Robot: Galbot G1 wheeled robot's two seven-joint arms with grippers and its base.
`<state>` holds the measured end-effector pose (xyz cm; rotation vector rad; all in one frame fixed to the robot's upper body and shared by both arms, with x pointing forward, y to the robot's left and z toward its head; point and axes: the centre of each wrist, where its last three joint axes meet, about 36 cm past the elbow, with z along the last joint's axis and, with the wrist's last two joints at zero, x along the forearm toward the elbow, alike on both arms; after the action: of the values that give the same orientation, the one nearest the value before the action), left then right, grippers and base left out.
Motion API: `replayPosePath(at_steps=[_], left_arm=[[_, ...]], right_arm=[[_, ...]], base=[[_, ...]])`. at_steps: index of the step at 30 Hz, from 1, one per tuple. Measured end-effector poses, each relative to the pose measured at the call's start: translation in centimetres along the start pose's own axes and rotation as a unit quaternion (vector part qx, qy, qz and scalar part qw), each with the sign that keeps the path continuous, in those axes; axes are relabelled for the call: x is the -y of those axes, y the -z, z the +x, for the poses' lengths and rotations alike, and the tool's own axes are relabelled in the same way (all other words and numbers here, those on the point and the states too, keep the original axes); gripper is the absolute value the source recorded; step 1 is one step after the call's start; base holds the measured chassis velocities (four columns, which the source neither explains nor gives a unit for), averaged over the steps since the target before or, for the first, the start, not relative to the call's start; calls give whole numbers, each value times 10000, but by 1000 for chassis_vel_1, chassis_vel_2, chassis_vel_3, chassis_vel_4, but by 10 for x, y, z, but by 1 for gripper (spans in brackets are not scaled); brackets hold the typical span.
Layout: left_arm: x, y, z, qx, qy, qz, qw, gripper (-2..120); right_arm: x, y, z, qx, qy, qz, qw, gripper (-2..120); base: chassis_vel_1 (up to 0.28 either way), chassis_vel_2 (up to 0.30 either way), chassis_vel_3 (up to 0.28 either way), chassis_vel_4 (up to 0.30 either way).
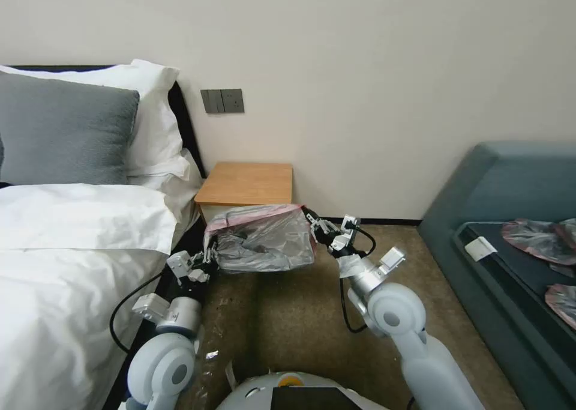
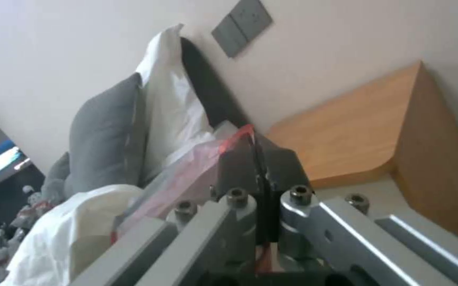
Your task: Pick up the garbage bag from the table and place it over the trash can.
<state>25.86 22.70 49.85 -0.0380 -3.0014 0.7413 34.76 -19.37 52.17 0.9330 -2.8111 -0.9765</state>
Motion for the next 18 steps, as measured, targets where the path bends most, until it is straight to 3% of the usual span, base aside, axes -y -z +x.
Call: replayPosePath(at_steps=[13,18], left_arm=[[2,6,3,-45,-292,61,9995,8],[4,12,3,-102,-350,389,9986,8]], right_arm=[[20,-5,-4,-150,-251,66,9996,0],[26,-12,-1,-251,-340,198,9989,0]], base=[[0,0,0,0],[0,0,0,0]])
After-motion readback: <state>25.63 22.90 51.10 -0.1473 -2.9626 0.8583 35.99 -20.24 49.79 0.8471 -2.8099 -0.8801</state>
